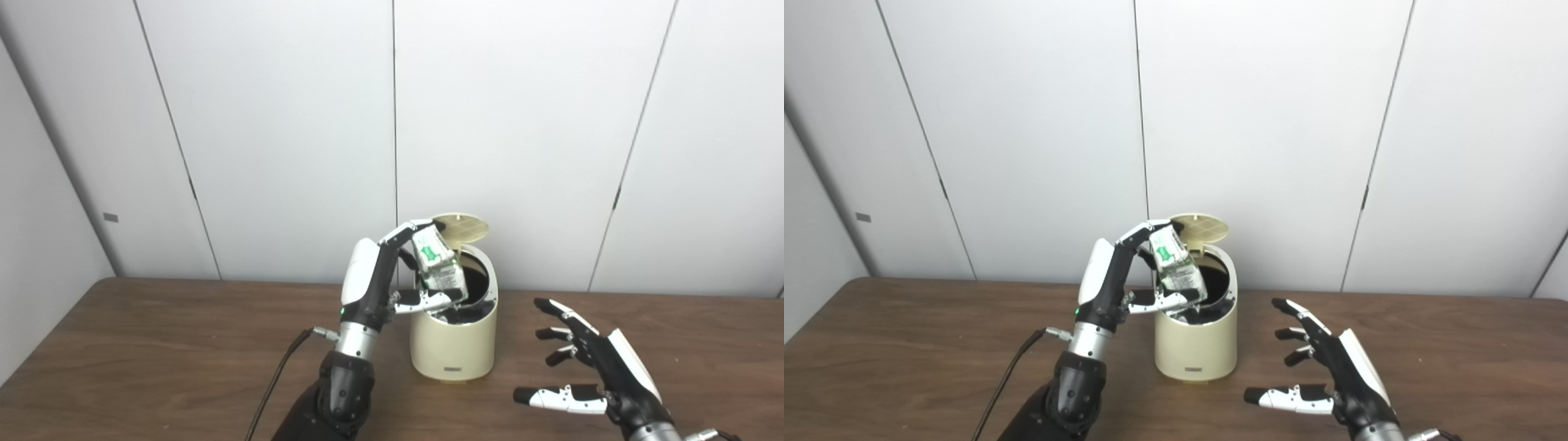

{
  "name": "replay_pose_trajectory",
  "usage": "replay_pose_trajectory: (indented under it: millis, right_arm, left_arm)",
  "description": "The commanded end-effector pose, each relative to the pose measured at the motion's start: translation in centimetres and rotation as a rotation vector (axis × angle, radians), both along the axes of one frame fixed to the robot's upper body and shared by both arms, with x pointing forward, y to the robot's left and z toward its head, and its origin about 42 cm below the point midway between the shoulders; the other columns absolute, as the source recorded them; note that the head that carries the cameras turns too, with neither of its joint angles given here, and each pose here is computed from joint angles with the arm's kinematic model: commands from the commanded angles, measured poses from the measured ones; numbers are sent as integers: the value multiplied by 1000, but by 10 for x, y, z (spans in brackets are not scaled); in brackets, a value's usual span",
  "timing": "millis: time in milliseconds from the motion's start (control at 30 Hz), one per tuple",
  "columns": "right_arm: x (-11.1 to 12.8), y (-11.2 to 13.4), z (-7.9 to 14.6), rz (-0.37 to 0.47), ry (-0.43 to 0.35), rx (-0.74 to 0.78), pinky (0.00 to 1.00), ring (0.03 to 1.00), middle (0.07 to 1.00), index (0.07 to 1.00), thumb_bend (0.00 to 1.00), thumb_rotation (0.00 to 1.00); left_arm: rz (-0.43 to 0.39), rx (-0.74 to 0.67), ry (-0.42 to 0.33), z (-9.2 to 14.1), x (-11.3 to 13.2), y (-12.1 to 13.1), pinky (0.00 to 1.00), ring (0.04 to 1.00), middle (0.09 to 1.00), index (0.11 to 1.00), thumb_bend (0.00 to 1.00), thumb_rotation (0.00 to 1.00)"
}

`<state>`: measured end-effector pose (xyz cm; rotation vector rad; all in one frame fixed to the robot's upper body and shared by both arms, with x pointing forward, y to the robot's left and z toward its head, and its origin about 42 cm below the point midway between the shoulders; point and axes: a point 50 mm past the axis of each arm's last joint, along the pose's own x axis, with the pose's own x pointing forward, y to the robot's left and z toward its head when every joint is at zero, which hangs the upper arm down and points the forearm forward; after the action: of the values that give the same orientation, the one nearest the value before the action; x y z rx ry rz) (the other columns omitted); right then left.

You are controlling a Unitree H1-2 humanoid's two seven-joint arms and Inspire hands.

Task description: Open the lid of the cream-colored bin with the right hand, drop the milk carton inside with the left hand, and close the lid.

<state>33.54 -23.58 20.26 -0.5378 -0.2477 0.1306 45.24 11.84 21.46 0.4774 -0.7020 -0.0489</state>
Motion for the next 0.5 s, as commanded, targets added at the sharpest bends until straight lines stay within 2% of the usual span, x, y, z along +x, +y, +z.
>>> replay_pose_trajectory:
  millis: [0,167,400,467]
  right_arm:
    - [5,2,17,15,-97,11,558,759,894,861,792,243]
    - [4,2,18,16,-90,10,552,760,897,863,794,253]
    - [2,2,18,17,-87,17,565,762,897,862,784,235]
    - [2,2,18,19,-85,19,568,765,900,863,783,231]
  left_arm:
    - [3,-3,-44,14,5,-6,535,646,687,689,601,0]
    - [28,-21,-39,12,5,-8,487,610,654,660,565,0]
    - [51,-22,-37,11,5,-7,427,573,618,603,596,0]
    - [58,-24,-37,11,5,-8,411,560,544,591,560,0]
